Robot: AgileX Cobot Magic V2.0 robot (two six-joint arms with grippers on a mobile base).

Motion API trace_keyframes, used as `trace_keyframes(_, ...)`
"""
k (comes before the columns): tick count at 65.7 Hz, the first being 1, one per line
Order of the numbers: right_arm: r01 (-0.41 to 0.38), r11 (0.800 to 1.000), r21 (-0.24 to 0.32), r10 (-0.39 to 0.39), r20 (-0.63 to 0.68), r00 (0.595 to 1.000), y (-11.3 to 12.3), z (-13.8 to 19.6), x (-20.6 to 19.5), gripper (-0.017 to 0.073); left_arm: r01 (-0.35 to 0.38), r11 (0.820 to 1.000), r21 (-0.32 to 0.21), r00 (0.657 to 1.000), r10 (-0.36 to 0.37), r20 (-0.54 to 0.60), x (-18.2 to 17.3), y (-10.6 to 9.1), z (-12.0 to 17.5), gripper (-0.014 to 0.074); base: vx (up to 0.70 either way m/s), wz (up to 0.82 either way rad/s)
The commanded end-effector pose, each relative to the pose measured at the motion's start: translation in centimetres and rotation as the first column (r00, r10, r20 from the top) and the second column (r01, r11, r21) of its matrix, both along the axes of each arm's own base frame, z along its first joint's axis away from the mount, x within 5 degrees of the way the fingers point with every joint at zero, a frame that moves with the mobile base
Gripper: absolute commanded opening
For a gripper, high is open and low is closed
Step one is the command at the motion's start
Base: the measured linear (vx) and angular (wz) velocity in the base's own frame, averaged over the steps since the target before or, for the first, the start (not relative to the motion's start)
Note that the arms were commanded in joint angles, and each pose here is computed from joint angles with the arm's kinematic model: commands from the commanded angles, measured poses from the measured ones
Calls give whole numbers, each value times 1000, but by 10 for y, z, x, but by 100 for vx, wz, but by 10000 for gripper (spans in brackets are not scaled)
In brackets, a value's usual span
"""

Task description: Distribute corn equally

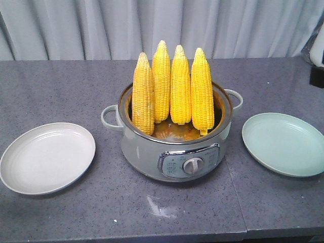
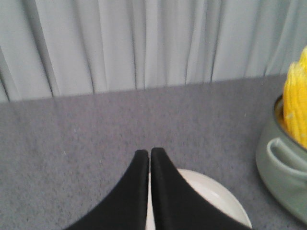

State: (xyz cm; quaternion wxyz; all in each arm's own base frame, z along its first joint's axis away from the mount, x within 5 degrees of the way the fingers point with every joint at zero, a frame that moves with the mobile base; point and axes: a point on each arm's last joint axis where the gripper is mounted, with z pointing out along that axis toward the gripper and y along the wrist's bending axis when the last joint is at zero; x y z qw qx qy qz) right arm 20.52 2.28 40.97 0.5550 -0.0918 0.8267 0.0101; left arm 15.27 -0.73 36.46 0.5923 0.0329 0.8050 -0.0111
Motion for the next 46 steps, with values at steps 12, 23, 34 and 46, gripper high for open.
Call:
trace_keyframes(12,-1,1000,-2,1,-87,996,3,-8,32,-9,-7,999,-35,997,5,-75,48,-2,-4,-6,0,0)
trace_keyframes(23,0,998,61,2,-23,1000,5,-2,35,-7,-12,999,-41,999,11,-34,55,-2,-3,-1,0,0)
trace_keyframes(34,-4,999,44,4,-10,1000,5,1,35,52,-12,999,-45,1000,11,-25,56,-2,-2,63,0,0)
trace_keyframes(46,-12,1000,27,12,-10,1000,5,1,35,306,-9,999,-37,1000,8,-25,56,-2,-2,287,0,0)
